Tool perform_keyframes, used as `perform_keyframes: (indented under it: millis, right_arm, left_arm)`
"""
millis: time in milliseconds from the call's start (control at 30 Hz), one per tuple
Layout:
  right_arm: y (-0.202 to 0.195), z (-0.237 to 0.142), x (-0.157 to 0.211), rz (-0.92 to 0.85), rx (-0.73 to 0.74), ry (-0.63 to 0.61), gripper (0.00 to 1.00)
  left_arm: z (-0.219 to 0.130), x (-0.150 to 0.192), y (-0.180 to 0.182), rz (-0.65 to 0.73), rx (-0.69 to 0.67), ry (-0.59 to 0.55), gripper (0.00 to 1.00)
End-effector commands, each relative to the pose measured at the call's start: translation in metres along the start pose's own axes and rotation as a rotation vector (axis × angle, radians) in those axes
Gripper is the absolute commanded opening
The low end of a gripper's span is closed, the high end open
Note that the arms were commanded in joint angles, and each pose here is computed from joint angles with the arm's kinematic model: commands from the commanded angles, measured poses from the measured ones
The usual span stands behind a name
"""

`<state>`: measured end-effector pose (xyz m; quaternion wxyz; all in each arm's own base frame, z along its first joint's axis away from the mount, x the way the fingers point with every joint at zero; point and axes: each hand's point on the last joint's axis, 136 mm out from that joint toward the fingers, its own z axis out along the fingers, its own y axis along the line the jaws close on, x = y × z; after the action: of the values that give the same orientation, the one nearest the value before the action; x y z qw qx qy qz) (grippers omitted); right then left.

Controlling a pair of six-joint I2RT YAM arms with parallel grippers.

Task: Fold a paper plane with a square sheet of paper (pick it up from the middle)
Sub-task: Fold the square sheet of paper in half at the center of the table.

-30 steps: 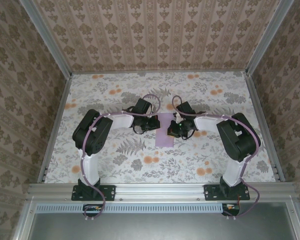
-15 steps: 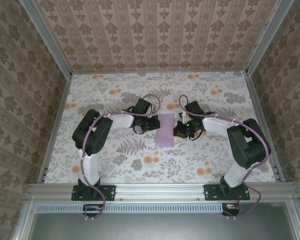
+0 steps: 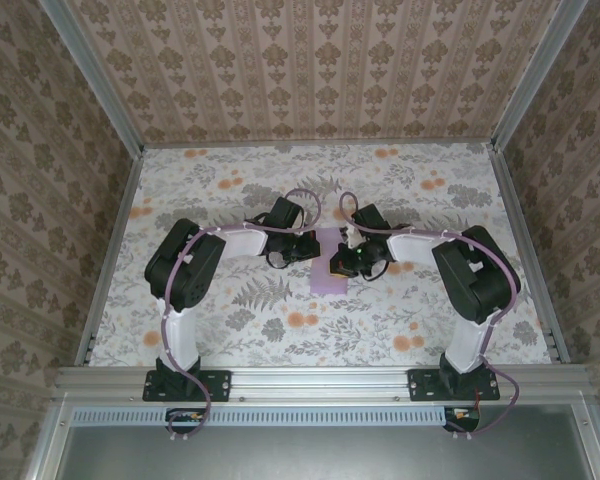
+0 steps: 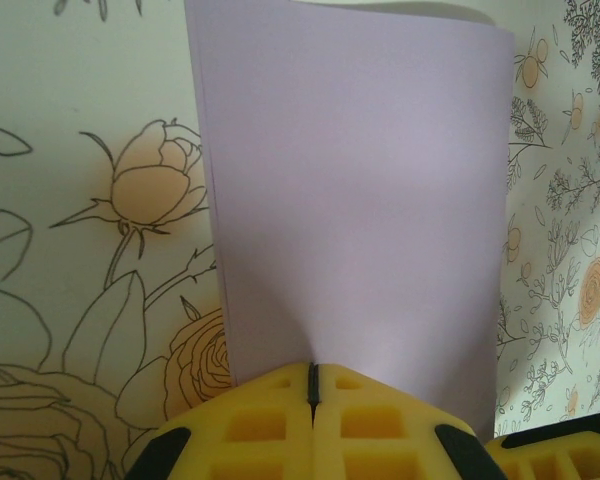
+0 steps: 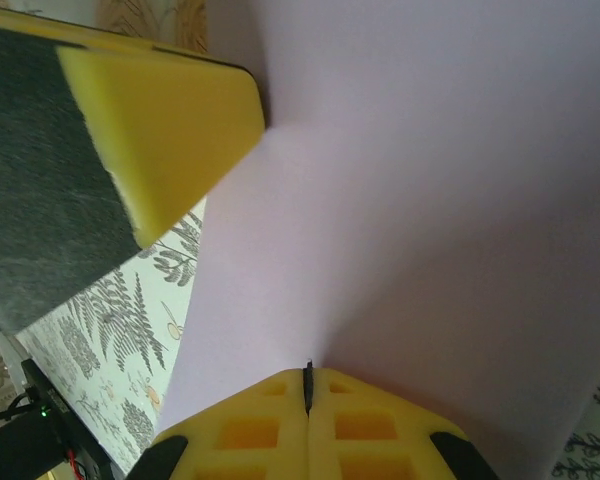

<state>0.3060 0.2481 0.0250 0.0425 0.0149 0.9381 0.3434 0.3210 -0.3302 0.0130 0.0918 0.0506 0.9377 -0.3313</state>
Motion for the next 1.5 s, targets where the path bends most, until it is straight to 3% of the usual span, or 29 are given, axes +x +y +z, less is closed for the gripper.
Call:
perform_keyframes:
  millis: [0,700,900,1100,1200,1467]
  right_arm:
    - [-0.009,0.003,0.015,0.005,0.002,0.038,0.0]
    - [-0.061,-0.008,0.083,0.066,0.119,0.161,0.0]
    - [-0.072,-0.022,0.095,0.082,0.149,0.132,0.0]
    - [-0.032,-0.052,0.056,0.011,0.087,-0.046,0.0]
    - [-0.008,-0.063,0.025,-0.009,0.05,-0.136,0.0]
    - [0.011,-0.044,-0.052,-0.03,0.074,-0.229,0.0]
  left_arm:
    - [0.01,0.095,0.126,-0.165,-0.441,0.245,0.0]
    - [0.008,0.097,0.137,-0.186,-0.453,0.239,0.0]
    - [0.01,0.091,0.133,-0.165,-0.432,0.227,0.0]
    - [0.008,0.066,0.11,-0.07,-0.374,0.198,0.0]
    - [-0.001,0.038,0.077,-0.009,-0.297,0.141,0.0]
    - [-0.042,-0.016,-0.005,0.069,-0.09,-0.026,0.02]
